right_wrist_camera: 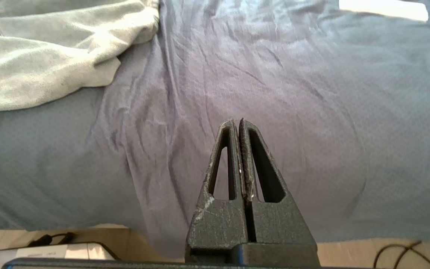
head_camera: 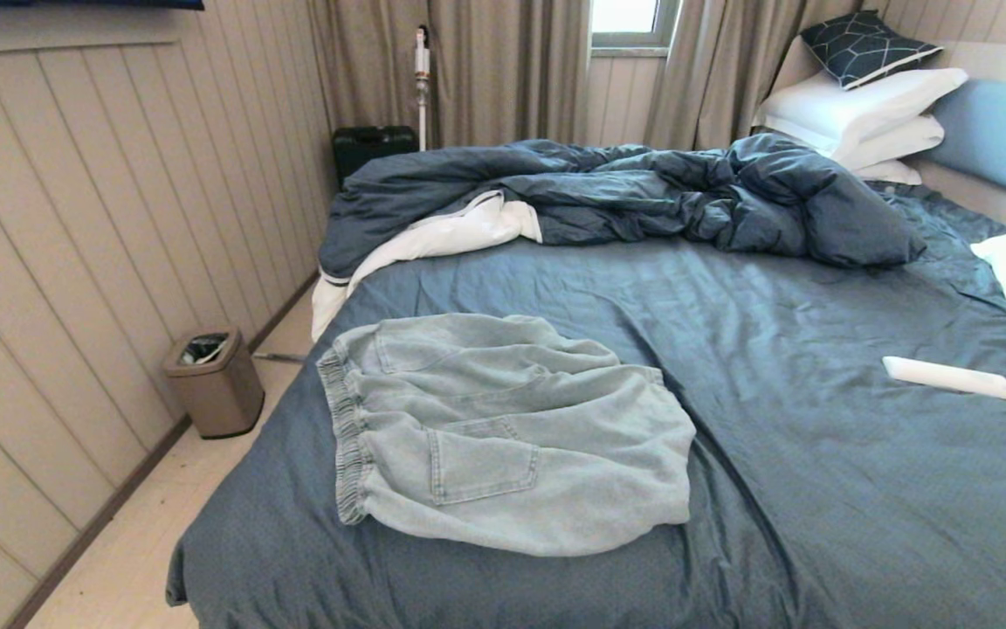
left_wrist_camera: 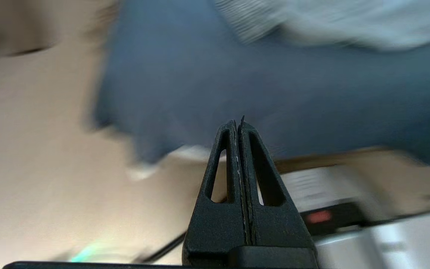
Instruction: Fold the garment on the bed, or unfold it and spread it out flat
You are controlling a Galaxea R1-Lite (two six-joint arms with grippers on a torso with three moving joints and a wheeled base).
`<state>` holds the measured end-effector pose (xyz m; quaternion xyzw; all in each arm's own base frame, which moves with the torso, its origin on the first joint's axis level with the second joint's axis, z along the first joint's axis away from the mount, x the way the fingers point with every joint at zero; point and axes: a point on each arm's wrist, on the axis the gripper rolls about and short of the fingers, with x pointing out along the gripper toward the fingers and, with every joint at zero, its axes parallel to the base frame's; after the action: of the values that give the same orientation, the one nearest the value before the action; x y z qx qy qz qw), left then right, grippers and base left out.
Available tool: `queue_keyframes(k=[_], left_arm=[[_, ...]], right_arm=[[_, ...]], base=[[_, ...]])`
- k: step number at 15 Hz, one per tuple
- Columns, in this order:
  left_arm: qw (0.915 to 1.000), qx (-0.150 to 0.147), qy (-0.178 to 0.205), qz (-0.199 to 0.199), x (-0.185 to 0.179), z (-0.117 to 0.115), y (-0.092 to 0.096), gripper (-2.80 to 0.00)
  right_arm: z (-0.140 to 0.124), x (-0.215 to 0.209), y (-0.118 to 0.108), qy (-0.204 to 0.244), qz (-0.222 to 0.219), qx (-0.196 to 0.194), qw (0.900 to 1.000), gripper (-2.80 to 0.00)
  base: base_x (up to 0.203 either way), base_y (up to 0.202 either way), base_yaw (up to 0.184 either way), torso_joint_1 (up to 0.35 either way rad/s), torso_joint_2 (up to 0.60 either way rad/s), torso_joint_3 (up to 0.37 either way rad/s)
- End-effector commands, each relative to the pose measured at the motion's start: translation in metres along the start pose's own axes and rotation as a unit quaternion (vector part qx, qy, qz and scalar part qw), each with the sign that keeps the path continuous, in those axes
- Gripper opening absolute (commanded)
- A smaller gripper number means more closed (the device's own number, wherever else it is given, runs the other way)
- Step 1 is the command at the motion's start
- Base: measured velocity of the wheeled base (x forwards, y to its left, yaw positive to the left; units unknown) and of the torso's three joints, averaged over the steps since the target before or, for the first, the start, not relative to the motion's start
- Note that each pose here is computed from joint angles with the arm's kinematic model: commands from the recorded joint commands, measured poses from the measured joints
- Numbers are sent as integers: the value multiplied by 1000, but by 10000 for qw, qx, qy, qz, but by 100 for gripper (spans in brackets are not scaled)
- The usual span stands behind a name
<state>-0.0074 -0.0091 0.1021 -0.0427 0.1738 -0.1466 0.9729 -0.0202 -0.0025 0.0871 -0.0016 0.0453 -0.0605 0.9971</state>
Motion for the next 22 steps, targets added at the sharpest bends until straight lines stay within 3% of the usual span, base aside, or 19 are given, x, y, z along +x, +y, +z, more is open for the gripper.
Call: queue_keyframes(k=[1, 4, 7, 8, 9, 10, 11, 12, 13, 14, 15, 18, 20, 22], left_arm=[[9987, -362, 140, -344, 5, -3, 1, -280], [9969, -196, -143, -749, -2, -6, 1, -280], [9939, 99, -1036, -364, -17, -15, -3, -280], [9910, 362, -1288, -37, -21, -18, -3, -280], [9871, 510, -1388, 618, -22, -20, 0, -280], [9786, 646, -1328, 1431, -21, -23, 4, -280], [9708, 768, -1356, 1825, -19, -23, 6, -280], [9672, 878, -1517, 1840, -18, -22, 6, -280], [9709, 896, -1476, 1657, -15, -24, 6, -280], [9772, 846, -1367, 1389, -11, -30, 7, -280], [9786, 774, -1371, 1322, -10, -31, 7, -280], [9788, 669, -1388, 1349, -11, -30, 7, -280], [9776, 353, -1469, 1467, -11, -30, 7, -280], [9768, 327, -1501, 1489, -11, -30, 7, -280]], right_arm=[[-1, -3, 0, -195, 12, 8, 9998, -280], [-2, -6, -1, -322, 15, 20, 9995, -280], [-3, -7, 0, -423, 116, -111, 9990, -280], [-3, -6, 0, -408, 137, -101, 9990, -280], [-3, -6, 0, -417, 122, -106, 9990, -280], [-2, -6, 0, -514, 80, -118, 9986, -280], [-2, -5, 0, -660, 122, -201, 9975, -280], [-4, -4, 1, -692, 330, -241, 9968, -280], [-11, -2, 3, -474, 643, -197, 9966, -280], [-15, -2, 3, -272, 632, -106, 9976, -280], [-13, -2, 2, -394, 536, 9, 9978, -280], [-13, -1, 2, -391, 480, 146, 9980, -280], [-13, -2, 2, -392, 460, 182, 9980, -280], [-13, -2, 2, -392, 443, 188, 9981, -280]], base=[[0, 0, 0, 0, 0, 0], [0, 0, 0, 0, 0, 0], [0, 0, 0, 0, 0, 0], [0, 0, 0, 0, 0, 0], [0, 0, 0, 0, 0, 0], [0, 0, 0, 0, 0, 0], [0, 0, 0, 0, 0, 0], [0, 0, 0, 0, 0, 0], [0, 0, 0, 0, 0, 0], [0, 0, 0, 0, 0, 0], [0, 0, 0, 0, 0, 0], [0, 0, 0, 0, 0, 0], [0, 0, 0, 0, 0, 0], [0, 0, 0, 0, 0, 0]])
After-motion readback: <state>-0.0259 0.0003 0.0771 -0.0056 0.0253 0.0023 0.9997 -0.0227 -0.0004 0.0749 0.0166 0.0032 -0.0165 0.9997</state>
